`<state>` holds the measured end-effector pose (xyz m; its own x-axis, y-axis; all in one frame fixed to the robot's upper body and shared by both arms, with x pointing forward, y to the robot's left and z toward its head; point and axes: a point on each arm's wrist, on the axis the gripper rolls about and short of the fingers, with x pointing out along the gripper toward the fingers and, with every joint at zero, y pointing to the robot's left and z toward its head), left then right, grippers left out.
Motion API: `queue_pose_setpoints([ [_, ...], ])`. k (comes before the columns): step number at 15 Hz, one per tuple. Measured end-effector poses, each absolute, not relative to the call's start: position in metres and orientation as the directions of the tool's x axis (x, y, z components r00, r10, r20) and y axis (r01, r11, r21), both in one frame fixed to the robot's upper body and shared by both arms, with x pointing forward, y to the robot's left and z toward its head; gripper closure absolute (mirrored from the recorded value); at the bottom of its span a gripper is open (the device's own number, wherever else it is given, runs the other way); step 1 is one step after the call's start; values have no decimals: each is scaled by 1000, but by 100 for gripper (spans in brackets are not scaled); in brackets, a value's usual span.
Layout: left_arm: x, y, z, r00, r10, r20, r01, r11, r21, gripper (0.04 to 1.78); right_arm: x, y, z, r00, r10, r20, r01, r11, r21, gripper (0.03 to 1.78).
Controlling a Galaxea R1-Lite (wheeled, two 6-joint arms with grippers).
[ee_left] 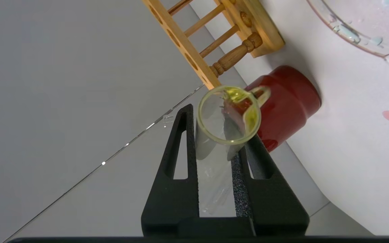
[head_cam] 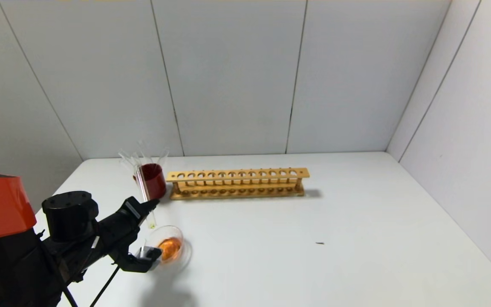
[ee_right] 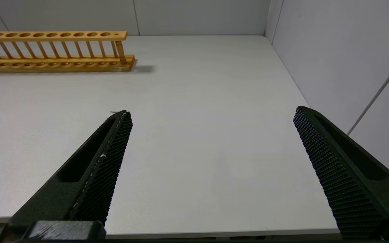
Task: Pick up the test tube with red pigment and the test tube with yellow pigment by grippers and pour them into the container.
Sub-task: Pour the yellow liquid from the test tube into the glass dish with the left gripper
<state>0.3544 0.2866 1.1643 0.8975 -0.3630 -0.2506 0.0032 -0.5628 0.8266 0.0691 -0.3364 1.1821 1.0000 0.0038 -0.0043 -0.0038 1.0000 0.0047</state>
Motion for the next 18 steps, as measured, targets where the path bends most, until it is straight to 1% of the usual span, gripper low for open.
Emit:
queue_pose_setpoints([
  [7, 353, 287, 1169, 902, -362, -235, -40, -613, 789, 150, 69, -336, 1182, 1000, 4, -4, -4, 1000, 5, 6],
  [13, 352, 287, 1173, 906, -361, -220, -58, -622, 781, 150, 69, -336, 1182, 1000, 4, -4, -4, 1000, 4, 6],
  [15, 352, 288, 1178, 915, -348, -202, -45, -588, 807, 149, 69, -336, 1182, 1000, 4, -4, -4, 1000, 5, 6],
  [18, 347, 285, 1193, 949, -280, -147, 12, -434, 901, 150, 69, -336, 1182, 1000, 4, -4, -4, 1000, 5, 6],
])
